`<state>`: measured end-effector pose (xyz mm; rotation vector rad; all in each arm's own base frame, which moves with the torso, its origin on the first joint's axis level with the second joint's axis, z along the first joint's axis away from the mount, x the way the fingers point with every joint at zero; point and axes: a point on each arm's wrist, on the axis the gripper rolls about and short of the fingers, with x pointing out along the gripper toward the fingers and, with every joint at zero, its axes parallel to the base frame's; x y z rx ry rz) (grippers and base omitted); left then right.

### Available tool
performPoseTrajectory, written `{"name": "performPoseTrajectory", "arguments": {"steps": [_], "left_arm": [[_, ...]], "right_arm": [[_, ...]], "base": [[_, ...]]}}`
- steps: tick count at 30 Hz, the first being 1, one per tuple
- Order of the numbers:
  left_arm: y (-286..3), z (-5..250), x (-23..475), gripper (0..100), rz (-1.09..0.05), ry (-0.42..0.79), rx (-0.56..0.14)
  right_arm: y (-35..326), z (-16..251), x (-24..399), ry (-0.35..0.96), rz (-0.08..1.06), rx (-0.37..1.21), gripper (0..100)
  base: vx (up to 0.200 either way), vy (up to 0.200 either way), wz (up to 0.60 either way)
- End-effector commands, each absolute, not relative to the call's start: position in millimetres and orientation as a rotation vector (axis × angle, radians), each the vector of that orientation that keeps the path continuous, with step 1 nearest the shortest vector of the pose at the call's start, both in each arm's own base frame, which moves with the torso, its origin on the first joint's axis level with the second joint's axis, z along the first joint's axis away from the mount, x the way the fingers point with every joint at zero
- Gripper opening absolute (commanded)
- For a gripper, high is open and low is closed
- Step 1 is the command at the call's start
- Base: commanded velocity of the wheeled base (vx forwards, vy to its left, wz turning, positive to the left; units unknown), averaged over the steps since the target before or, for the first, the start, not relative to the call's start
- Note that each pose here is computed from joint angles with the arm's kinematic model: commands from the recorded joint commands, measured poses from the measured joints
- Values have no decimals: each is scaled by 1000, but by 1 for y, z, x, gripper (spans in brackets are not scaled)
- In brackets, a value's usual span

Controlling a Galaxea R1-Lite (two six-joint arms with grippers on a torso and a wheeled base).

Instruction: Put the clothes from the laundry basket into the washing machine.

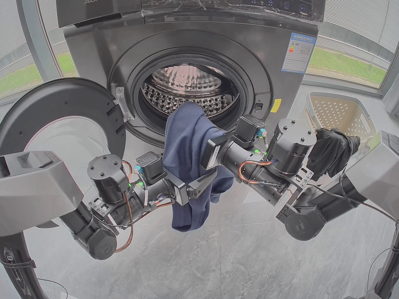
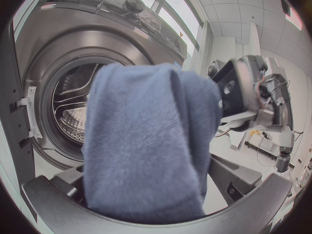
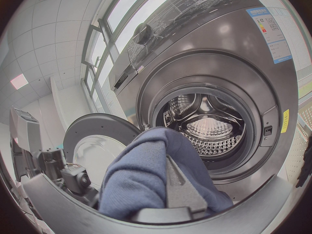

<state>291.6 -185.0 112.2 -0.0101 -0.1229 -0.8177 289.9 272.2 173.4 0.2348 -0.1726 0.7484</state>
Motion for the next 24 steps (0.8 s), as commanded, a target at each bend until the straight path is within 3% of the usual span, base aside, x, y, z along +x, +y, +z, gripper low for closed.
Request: {"name": "performPoseTrajectory", "arguments": {"steps": [1, 16, 17, 24], "left_arm": [[-194, 92, 307, 100, -812, -94, 4], [-204, 83, 339, 100, -702, -140, -11], [-203, 83, 340, 0, -694, -142, -12], [-192, 91, 347, 0, -632, -158, -49]], "right_arm": [[277, 173, 285, -169, 748, 241, 0], [290, 171, 272, -159, 776, 261, 0], [290, 171, 272, -159, 775, 261, 0], [277, 173, 280, -160, 730, 268, 0]], "base": [[0, 0, 0], [0, 0, 0], [0, 0, 0], [0, 0, 0]]}}
